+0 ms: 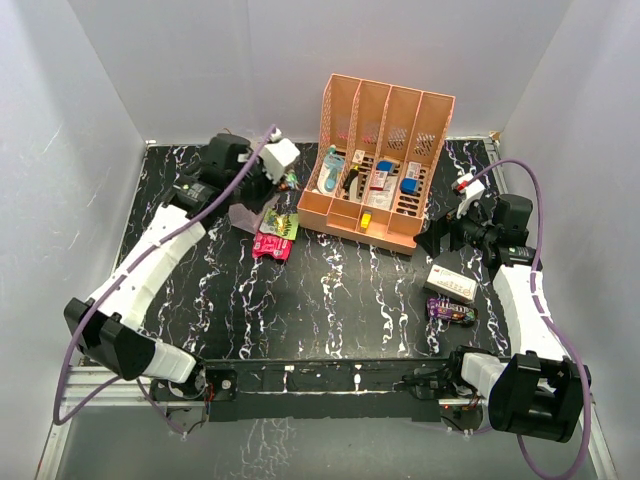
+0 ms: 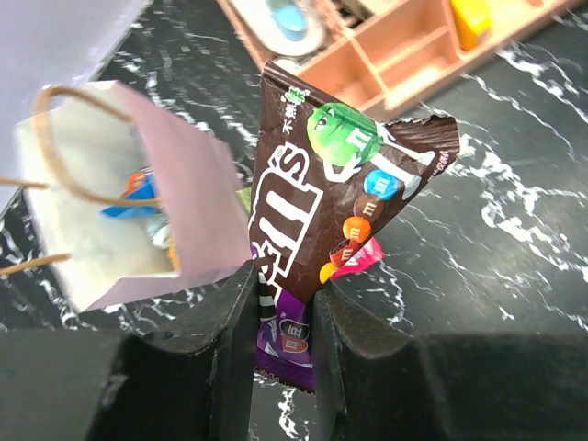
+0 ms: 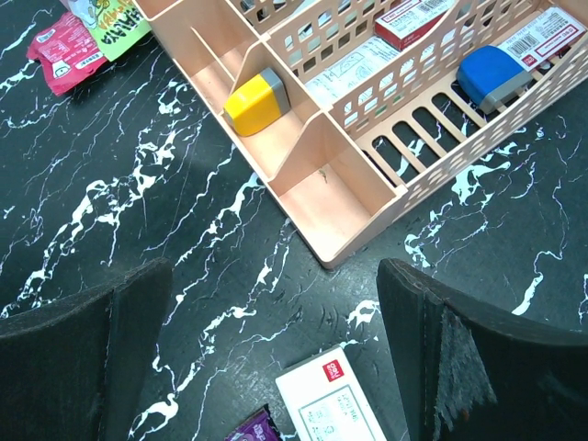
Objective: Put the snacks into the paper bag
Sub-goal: Place the snack in the paper bag.
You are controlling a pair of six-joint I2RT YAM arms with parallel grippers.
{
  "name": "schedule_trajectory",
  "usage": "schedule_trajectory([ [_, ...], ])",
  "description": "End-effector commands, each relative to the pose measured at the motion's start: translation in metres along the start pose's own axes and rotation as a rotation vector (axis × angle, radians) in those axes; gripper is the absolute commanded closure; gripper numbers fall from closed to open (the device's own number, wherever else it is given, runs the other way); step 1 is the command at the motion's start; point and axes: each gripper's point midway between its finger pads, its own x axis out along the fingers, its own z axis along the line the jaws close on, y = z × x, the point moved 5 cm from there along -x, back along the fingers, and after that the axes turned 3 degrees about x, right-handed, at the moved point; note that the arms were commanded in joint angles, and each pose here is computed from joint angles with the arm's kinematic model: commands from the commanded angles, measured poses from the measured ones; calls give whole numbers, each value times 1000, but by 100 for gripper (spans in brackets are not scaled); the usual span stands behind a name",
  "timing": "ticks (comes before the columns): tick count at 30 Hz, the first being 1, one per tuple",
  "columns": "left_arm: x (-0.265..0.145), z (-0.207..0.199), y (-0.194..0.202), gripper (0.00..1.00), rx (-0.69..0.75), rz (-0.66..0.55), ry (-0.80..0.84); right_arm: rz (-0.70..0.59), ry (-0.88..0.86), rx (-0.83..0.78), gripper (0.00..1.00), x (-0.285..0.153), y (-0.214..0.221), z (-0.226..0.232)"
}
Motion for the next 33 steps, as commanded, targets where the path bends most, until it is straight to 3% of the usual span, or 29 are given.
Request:
schedule_trajectory([
  [1, -34, 41, -12, 76, -125, -62, -168, -42, -7, -42, 2, -2, -11, -1],
  [12, -53, 106, -10, 77, -291, -133, -331, -51, -16, -50, 2, -4, -14, 3],
  [20, -21, 141, -6, 76, -370, -139, -360, -58, -24, -53, 2, -6, -15, 5],
  [33, 31, 144, -6, 75, -505, -163, -256, -61, -20, -62, 1, -7, -15, 6],
])
